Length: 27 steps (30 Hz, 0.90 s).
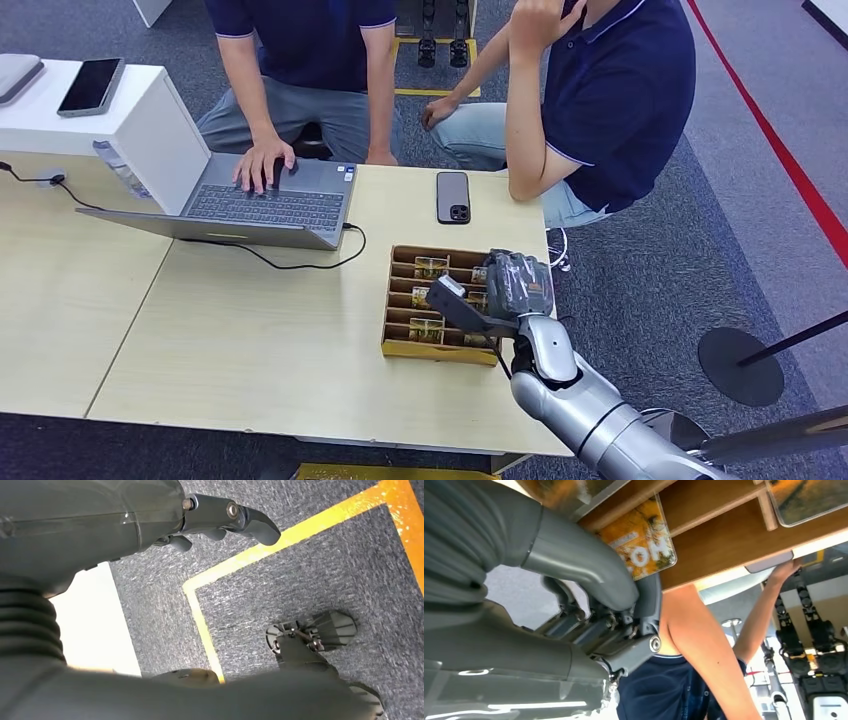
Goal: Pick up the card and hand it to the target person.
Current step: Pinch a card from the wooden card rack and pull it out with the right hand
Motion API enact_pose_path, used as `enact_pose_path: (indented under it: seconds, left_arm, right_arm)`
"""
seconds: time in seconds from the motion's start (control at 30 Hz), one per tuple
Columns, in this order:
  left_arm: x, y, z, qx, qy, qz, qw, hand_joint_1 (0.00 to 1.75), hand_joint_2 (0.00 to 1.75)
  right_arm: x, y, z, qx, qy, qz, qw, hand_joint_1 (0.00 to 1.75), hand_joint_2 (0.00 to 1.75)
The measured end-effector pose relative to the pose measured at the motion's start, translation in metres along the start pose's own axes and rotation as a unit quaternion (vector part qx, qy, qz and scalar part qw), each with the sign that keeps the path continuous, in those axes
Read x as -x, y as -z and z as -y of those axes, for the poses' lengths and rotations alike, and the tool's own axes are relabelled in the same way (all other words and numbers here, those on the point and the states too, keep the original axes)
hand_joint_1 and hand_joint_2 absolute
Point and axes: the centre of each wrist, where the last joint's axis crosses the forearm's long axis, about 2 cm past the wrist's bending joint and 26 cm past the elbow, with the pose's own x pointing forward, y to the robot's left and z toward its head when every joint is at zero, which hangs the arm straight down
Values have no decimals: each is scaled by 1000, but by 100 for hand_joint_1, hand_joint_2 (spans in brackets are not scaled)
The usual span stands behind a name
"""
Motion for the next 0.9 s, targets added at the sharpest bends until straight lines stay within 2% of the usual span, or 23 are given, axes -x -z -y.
enact_pose_path:
  seconds: [0.27,0.7,0.9]
  left_arm:
    - [-4,0,-2,-6,21,-3,1000,0,175]
    - [-4,0,-2,-22,18,2,1000,0,175]
    - [-4,0,-2,-22,14,5,1000,0,175]
  right_arm:
    - [1,0,-1,1,0,-2,1000,175,175]
    - [5,0,1,18,56,-6,998,175,175]
    - [6,2,10,61,83,3,995,175,175]
